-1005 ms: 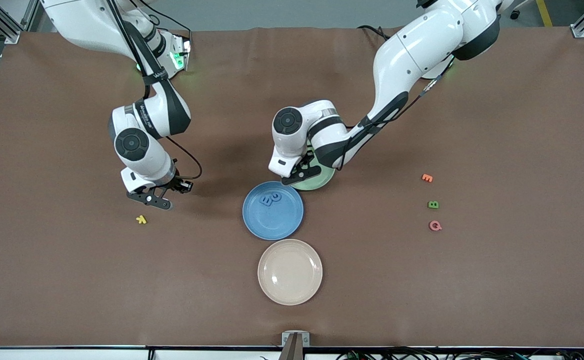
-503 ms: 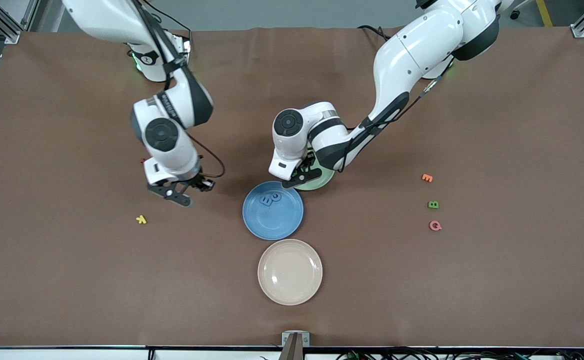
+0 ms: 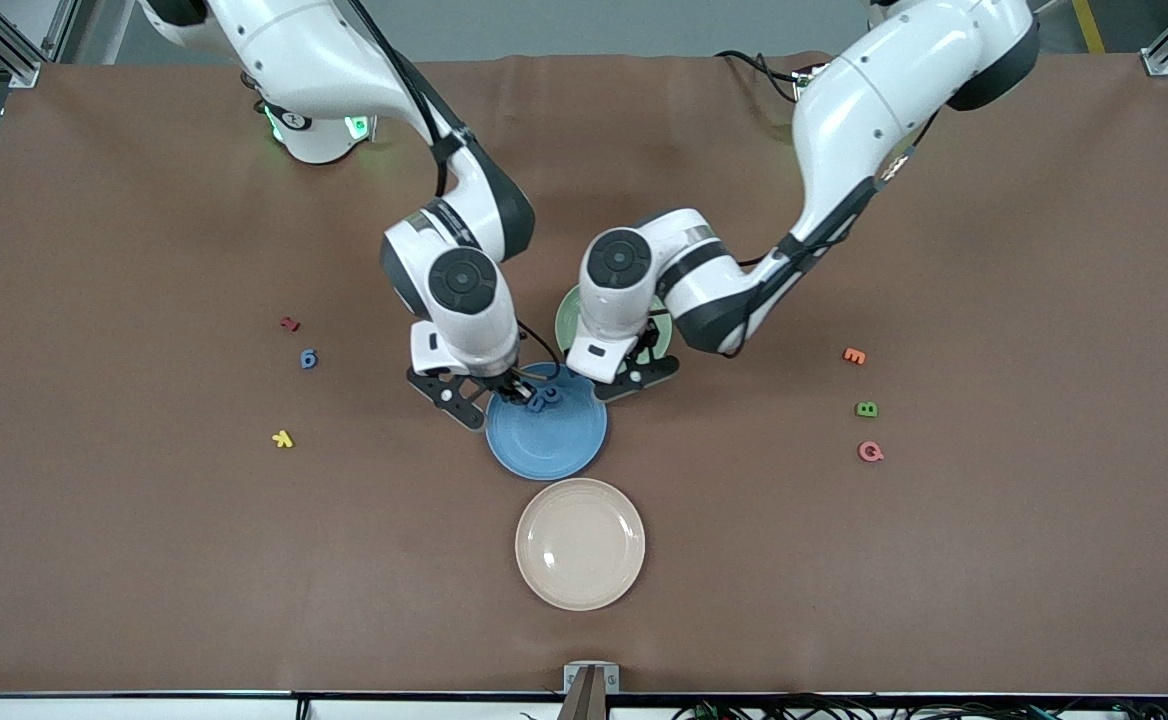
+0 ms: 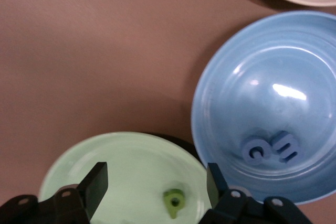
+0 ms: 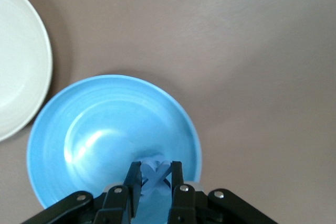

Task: Sort letters by color into matching plates
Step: 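Release the x into the blue plate while the left gripper reaches the green B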

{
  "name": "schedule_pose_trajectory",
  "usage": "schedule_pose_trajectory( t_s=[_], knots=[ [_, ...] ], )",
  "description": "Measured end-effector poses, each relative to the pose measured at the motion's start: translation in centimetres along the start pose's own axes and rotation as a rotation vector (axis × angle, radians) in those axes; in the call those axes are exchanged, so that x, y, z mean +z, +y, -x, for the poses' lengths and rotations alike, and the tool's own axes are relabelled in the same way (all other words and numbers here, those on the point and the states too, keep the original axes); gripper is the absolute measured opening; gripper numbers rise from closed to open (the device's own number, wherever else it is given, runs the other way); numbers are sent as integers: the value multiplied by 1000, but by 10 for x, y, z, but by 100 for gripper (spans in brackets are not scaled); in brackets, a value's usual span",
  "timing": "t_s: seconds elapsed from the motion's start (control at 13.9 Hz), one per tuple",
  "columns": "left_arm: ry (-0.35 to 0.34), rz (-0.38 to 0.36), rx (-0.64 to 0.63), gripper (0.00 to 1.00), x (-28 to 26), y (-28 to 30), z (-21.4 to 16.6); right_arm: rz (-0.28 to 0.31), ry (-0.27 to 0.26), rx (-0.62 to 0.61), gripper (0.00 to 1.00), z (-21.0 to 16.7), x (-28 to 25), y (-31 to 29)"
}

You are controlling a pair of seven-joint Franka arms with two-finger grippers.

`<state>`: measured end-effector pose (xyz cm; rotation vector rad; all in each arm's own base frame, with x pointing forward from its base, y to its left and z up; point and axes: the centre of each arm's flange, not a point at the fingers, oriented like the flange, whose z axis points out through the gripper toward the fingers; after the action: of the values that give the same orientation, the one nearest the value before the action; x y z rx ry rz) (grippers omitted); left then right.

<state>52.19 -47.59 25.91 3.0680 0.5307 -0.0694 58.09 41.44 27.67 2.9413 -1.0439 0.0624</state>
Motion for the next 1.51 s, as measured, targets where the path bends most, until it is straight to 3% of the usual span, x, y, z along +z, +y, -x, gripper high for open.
schedule_pose_trajectory(
  t_s=[0.36,0.72,1.51],
  knots=[
    [-61,9,71,86,-17,-78,-68,-40,9,56,27,8,18,-37],
    [-26,-40,152,87,-4,-153,-115,-66,15,61,27,16,31,-59],
    [11,-107,301,88,15,-287,-183,-40,10,75,27,27,61,-62]
  ],
)
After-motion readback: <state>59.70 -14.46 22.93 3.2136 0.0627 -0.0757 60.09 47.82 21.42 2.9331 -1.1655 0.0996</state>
